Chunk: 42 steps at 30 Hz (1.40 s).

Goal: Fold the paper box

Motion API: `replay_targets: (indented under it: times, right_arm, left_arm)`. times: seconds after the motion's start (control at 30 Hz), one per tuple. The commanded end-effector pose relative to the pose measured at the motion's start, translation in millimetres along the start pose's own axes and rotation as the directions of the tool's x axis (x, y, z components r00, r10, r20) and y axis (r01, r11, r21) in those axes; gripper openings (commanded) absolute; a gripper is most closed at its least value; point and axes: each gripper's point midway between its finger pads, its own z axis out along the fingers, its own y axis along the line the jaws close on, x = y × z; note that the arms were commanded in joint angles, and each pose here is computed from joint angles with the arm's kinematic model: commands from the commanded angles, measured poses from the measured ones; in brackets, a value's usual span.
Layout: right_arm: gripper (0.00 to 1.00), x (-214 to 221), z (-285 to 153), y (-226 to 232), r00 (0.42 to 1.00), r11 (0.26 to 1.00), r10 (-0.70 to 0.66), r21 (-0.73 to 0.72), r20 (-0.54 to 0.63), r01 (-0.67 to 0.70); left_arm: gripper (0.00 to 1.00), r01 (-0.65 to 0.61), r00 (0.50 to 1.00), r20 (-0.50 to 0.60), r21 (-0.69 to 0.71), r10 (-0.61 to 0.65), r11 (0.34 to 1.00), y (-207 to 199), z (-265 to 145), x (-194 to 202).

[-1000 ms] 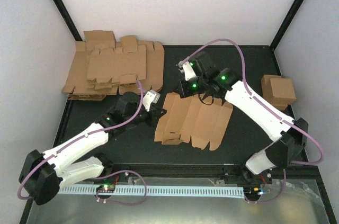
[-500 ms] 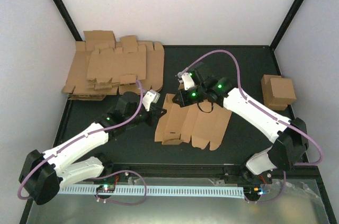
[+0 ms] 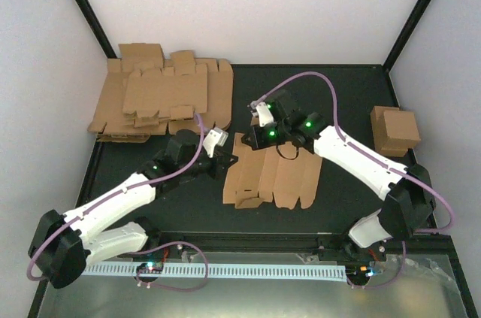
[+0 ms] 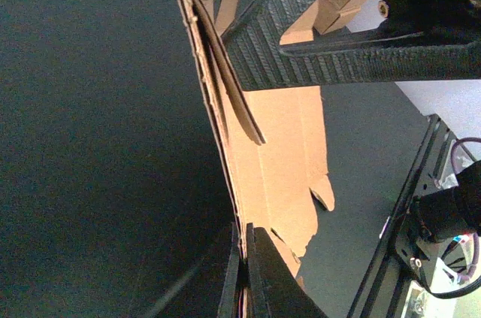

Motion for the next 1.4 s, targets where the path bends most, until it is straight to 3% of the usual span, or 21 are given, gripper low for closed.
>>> replay_targets:
  times: [0.0,0.3,0.53,0.97,1.37]
  right_arm:
    - [0.02,2,3,-6,1.0,1.0,-0.004,0.027,0.012,0.004]
    - [0.02,9,-51,-51,0.993,0.974,-0.006,0.226,0.12,-0.021]
    - [0.02,12,-98,-104,0.961,0.935,0.101,0.305,0.259,-0.18]
    - [0.02,-18,-90,-138,0.942,0.881,0.162,0.386,0.294,-0.272]
    - [0.02,-24,-87,-128,0.947,0.913,0.118,0.342,0.299,-0.222]
  left_arm:
    - [0.01,-0.022,0.999,0.039,0.076,0.019,0.997,-18,3,-19]
    - [0.01,0.032,0.999,0.03,0.009,-0.032,0.999,3,11,-5]
    - [0.03,-0.012,1.0,0.025,0.031,0.011,0.999,-2,9,-3]
    - [0.03,-0.047,0.997,0.067,0.047,0.044,0.998,-9,-6,-2]
    - [0.03,-0.046,0.997,0.072,0.056,0.042,0.997,-10,-8,-1]
